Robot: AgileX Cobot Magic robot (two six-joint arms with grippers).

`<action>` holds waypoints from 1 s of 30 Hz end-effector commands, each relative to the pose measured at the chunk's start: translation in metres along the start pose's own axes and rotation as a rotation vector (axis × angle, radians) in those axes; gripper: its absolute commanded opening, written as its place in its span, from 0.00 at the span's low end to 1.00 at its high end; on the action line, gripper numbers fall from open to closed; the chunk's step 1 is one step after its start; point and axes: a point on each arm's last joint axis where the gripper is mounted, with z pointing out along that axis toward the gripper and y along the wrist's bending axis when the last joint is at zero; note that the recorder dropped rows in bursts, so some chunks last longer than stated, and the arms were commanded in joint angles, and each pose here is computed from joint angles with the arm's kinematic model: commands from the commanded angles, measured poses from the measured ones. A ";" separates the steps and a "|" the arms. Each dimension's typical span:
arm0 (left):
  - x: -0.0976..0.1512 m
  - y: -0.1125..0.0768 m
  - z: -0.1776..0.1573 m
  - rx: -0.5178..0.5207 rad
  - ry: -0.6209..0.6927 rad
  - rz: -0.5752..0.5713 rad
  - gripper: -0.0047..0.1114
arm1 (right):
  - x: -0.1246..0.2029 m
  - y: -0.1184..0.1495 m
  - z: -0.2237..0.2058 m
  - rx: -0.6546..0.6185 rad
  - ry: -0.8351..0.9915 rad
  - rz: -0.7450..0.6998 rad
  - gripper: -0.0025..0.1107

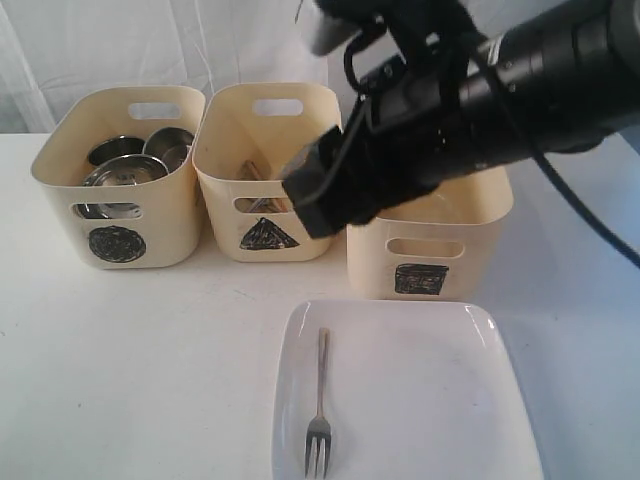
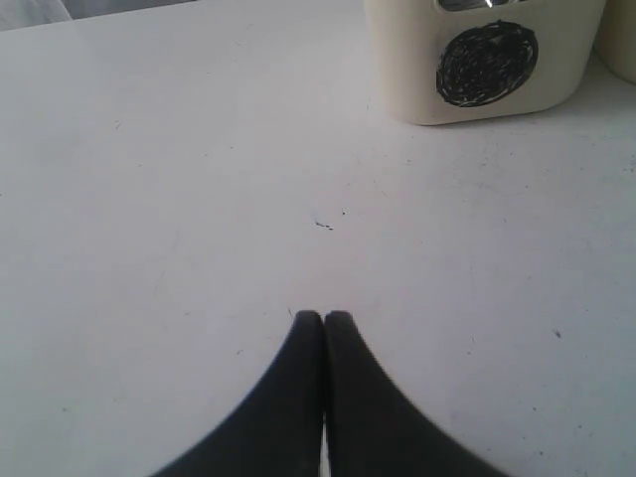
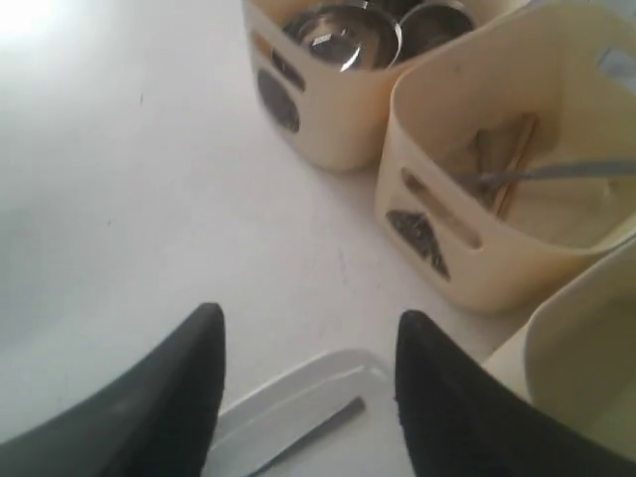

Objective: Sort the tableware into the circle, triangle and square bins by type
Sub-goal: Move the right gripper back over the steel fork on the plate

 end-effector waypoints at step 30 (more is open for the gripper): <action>0.001 -0.001 0.000 0.006 -0.002 -0.005 0.04 | 0.140 0.001 0.107 -0.020 0.390 0.490 0.45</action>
